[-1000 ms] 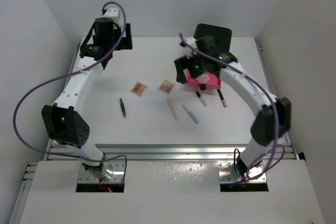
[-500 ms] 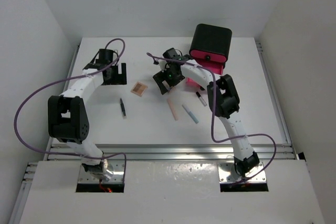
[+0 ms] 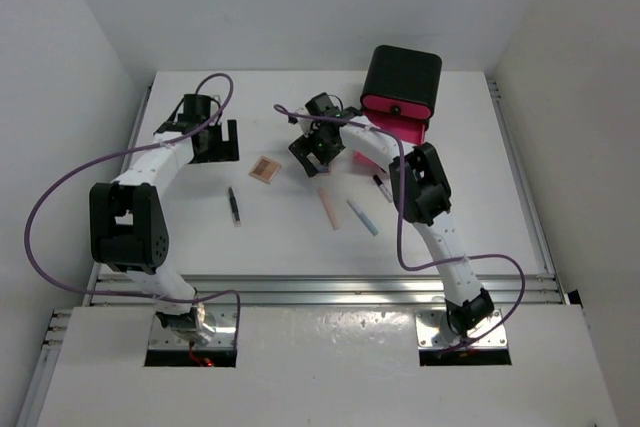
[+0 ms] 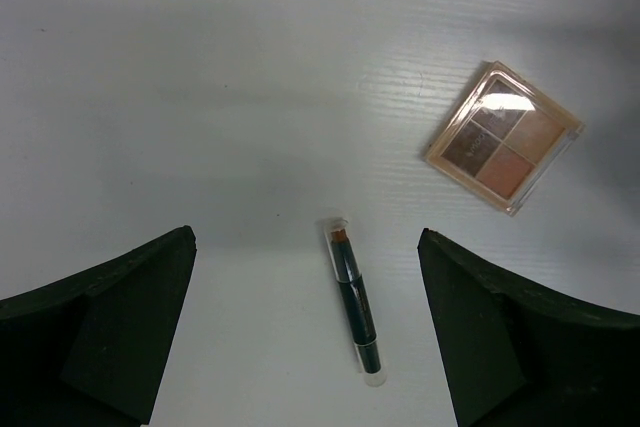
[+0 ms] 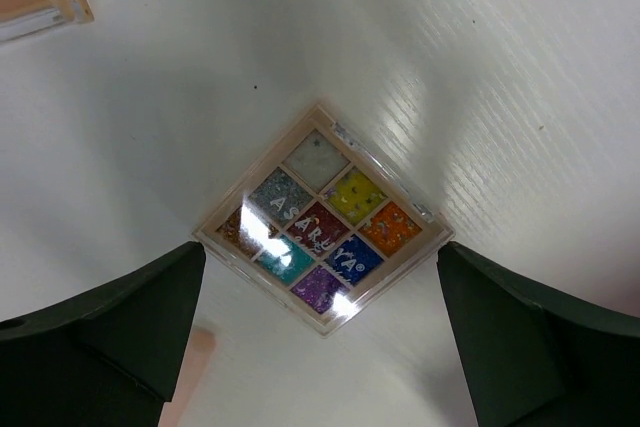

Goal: Organize the makeup

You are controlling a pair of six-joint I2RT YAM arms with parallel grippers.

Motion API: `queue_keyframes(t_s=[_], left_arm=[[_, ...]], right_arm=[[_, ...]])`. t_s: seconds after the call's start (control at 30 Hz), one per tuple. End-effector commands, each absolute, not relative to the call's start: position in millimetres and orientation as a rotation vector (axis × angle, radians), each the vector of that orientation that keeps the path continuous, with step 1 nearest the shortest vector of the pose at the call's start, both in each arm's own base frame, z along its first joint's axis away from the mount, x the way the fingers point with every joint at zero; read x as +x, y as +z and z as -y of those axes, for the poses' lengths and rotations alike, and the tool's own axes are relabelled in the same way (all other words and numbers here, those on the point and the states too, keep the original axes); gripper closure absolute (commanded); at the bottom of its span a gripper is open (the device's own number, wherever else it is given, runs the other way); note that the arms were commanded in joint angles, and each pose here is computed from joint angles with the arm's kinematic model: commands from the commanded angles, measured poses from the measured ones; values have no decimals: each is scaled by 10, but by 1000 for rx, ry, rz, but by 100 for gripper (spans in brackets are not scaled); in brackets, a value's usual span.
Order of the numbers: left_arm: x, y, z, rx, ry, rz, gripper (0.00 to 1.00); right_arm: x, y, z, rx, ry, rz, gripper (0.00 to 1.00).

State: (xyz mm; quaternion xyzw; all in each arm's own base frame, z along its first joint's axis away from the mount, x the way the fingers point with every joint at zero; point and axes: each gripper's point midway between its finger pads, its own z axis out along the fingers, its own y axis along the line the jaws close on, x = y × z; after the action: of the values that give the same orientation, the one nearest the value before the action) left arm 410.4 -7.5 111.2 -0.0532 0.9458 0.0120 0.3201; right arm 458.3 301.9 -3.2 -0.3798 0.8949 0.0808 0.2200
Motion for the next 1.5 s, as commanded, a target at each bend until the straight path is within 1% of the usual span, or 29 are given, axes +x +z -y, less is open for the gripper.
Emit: queue_keyframes(t_s=[0.0,0.03,0.17,0.2,0.23,0.27,0.3,0.33,0.37,0.43,0.53,0.6,0.8,0.93,1.23,1.33,1.47], left_arm=[[4209,1271,75,-160,5,-2425,1],[4209,1271,75,-160,5,-2425,1],[4209,1271,91,-156,-6,-2426,1],[4208,1271,107,-152,-17,-2427,1],[4208,1271,107,-152,-17,-2427,1],[4208,1271,123,-148,-28,-2428,1],[4208,1271,123,-148,-29,-2428,1],[4181,1230,122,-148,-27,-2438,1],[4181,1230,122,-148,-27,-2438,1],[4180,1266,138,-144,-40,-2430,1],[4201,1317,139,-143,-42,-2410,1],[4227,1334,156,-138,-54,-2399,1],[4242,1403,157,-137,-57,-2368,1],[4238,1376,153,-126,-52,-2369,1],[4233,1353,184,-105,-72,-2370,1],[4220,1361,180,-94,-68,-2363,1],[4193,1338,163,-99,-57,-2363,1]], right_arm=[[4543,-283,-2974,-1040,200,-2539,0],[4496,-234,-3036,-950,245,-2578,0],[4359,-97,-3139,-817,319,-2607,0],[4416,-39,-3194,-786,325,-2572,0],[4463,43,-3145,-735,282,-2562,0],[4450,47,-3155,-605,295,-2599,0],[4482,133,-3147,-549,302,-2596,0],[4535,188,-3078,-485,251,-2588,0],[4556,225,-3078,-334,259,-2604,0],[4573,268,-2947,-146,188,-2596,0],[4647,267,-2949,31,196,-2572,0],[4654,205,-2895,129,143,-2585,0],[4659,-93,-2819,113,26,-2642,0],[4629,-63,-2835,116,29,-2638,0],[4902,141,-3163,258,212,-2558,0],[4907,31,-3119,281,172,-2564,0],[4861,-227,-2934,391,103,-2612,0]])
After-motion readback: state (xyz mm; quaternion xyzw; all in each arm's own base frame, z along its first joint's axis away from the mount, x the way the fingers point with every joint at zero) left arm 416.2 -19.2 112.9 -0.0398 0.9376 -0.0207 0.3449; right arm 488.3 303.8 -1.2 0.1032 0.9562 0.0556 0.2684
